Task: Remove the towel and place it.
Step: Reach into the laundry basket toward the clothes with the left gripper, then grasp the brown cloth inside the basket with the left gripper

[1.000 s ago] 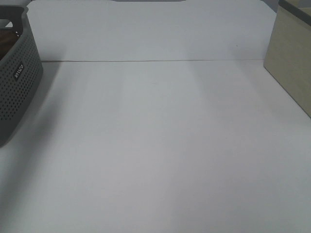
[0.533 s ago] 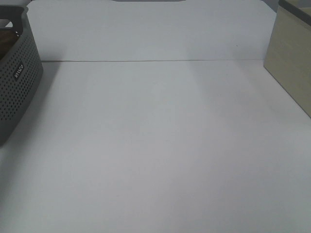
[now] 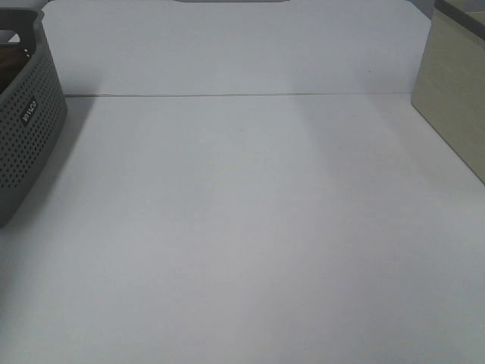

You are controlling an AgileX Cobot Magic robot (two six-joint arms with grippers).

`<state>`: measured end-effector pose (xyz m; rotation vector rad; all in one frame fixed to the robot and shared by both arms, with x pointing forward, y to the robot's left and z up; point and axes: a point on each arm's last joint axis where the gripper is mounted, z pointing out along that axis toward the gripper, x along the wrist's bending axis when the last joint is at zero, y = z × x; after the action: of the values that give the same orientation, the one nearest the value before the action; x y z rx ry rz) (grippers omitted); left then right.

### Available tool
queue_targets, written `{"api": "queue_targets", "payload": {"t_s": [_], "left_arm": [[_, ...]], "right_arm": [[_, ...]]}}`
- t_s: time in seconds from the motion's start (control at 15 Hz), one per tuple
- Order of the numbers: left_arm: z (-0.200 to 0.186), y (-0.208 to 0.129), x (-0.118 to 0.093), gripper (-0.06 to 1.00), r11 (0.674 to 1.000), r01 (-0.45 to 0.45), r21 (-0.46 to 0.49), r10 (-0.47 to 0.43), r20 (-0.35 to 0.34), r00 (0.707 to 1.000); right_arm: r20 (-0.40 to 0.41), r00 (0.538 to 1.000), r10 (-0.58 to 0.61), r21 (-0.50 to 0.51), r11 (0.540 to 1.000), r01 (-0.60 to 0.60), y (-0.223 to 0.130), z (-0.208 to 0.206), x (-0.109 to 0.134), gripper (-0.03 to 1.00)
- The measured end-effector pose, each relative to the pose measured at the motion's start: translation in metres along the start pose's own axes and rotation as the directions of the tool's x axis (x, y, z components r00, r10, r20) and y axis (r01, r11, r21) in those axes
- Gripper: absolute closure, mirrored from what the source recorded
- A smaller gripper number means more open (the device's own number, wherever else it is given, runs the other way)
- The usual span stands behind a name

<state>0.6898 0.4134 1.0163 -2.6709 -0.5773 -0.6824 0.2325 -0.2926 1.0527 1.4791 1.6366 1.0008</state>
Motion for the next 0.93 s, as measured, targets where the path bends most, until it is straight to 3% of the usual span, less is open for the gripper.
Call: {"api": "queue_targets", "payload": {"t_s": [0.2, 0.67, 0.8, 0.93], "left_arm": [[0.010, -0.020, -0.001, -0.01, 0.998, 0.016, -0.065, -0.012, 0.052, 0.999], [0.039, -0.012, -0.010, 0.03, 0.995, 0.008, -0.101, 0.002, 0.102, 0.995], [0.039, -0.012, -0.010, 0.21, 0.995, 0.008, -0.101, 0.002, 0.102, 0.995], [0.040, -0.012, -0.010, 0.55, 0.995, 0.034, -0.099, -0.023, 0.106, 0.994]], "right_arm": [[-0.001, 1.000, 0.000, 0.000, 1.000, 0.000, 0.000, 0.000, 0.000, 0.24], [-0.001, 1.000, 0.000, 0.000, 1.000, 0.000, 0.000, 0.000, 0.000, 0.24], [-0.001, 1.000, 0.000, 0.000, 1.000, 0.000, 0.000, 0.000, 0.000, 0.24], [-0.001, 1.000, 0.000, 0.000, 1.000, 0.000, 0.000, 0.000, 0.000, 0.24]]}}
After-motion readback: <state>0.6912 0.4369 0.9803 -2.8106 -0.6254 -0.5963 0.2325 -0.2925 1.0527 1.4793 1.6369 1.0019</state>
